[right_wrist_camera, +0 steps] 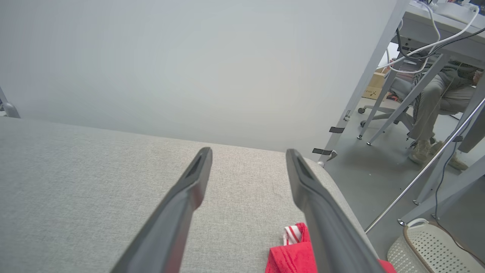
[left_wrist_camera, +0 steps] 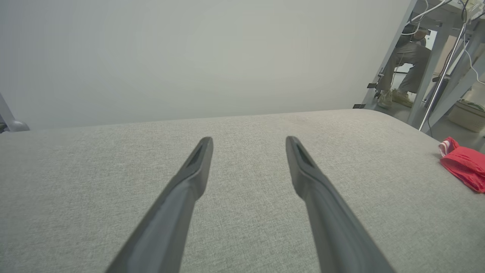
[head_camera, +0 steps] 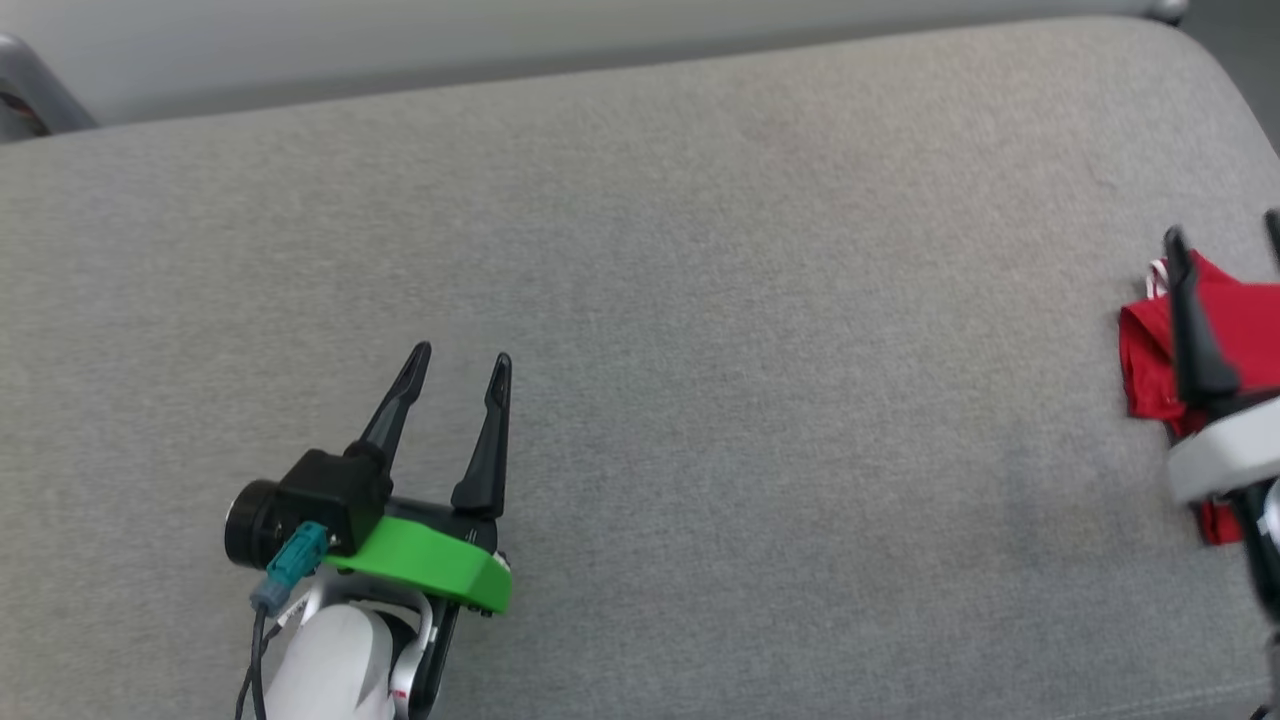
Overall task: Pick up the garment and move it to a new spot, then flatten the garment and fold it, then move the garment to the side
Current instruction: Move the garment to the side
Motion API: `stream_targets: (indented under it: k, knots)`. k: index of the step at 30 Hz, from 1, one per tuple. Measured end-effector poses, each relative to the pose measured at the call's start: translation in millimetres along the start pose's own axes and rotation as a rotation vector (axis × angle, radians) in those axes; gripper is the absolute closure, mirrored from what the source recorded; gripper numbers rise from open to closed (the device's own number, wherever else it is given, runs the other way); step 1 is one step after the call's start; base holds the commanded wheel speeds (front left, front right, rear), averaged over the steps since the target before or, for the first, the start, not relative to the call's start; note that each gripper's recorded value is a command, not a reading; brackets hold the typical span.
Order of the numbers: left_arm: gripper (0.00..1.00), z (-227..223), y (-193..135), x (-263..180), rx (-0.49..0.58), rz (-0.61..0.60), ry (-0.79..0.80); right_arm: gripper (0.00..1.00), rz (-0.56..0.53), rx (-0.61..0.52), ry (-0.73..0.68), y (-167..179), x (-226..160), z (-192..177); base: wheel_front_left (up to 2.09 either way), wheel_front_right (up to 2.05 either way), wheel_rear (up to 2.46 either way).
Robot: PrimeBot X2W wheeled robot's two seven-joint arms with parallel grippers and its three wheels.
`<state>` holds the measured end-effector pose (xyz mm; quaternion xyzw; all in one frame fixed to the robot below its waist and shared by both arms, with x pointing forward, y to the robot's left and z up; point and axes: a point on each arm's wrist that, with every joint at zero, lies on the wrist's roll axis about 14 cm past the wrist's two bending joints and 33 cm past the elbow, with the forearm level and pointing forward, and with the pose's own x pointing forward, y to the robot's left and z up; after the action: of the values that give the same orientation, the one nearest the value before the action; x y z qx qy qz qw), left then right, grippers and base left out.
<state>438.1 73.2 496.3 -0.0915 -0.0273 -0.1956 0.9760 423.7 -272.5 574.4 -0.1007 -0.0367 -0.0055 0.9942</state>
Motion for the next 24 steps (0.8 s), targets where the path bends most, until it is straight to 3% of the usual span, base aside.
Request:
stream_targets:
  k: [4,13,24]
  knots:
    - [0.0,9.7,7.7,-19.8,0.006,0.055,-0.012,0.0,0.021,0.11,-0.038,27.5,-16.8,-3.9,0.0,0.0,0.0]
    - [0.0,15.8,23.4,-63.9,0.035,0.156,-0.007,0.0,0.12,0.202,-0.068,80.7,-36.6,-19.1,0.0,0.0,0.0]
    - [0.0,32.1,37.9,-94.4,0.073,0.25,-0.051,0.0,0.151,0.265,-0.062,111.0,-44.7,-26.9,0.0,0.0,0.0]
